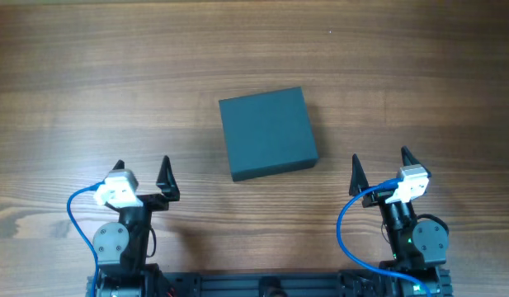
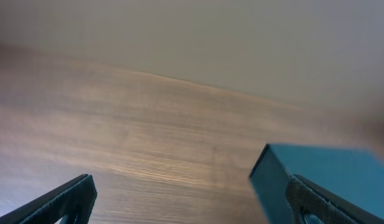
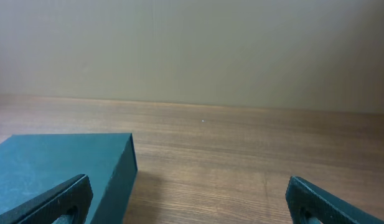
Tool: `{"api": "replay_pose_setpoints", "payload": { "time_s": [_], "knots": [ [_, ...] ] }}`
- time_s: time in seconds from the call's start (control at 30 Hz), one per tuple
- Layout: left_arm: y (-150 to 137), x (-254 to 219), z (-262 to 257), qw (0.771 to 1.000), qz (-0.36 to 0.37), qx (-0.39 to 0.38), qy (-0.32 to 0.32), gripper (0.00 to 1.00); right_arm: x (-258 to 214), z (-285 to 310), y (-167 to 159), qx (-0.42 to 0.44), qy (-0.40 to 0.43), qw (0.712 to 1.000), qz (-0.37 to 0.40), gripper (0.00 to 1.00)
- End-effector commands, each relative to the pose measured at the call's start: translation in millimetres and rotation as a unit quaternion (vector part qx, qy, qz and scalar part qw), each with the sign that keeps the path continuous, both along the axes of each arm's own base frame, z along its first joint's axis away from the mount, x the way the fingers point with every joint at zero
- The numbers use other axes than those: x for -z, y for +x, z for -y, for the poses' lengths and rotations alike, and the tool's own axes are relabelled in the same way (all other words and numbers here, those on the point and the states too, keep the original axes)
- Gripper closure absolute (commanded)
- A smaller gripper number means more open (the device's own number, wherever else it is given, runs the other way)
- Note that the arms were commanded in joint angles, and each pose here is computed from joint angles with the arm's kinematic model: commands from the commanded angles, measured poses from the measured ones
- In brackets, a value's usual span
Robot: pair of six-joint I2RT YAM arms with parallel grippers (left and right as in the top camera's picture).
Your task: Pack container
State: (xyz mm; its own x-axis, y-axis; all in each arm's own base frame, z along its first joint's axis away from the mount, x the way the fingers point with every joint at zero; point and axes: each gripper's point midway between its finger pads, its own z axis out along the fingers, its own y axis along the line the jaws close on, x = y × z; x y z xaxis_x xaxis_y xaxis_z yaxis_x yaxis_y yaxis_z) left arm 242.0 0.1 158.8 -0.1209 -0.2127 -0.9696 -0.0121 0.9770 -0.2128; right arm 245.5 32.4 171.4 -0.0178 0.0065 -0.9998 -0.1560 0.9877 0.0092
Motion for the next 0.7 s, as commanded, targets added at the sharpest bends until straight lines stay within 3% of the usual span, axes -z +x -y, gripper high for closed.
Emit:
{"api": "replay_pose_setpoints", "payload": {
  "time_s": [0.0, 0.67],
  "knots": [
    [-0.3, 3.0, 5.8, 0.991, 0.004, 0.034, 0.131, 0.0, -1.7, 4.2, 0.3, 0.011, 0.009, 1.0, 0.003, 0.0],
    [-0.7, 2.7, 12.0, 0.99, 0.007, 0.052, 0.128, 0.0, -1.7, 4.2, 0.3, 0.011, 0.009, 1.0, 0.003, 0.0]
  ]
}}
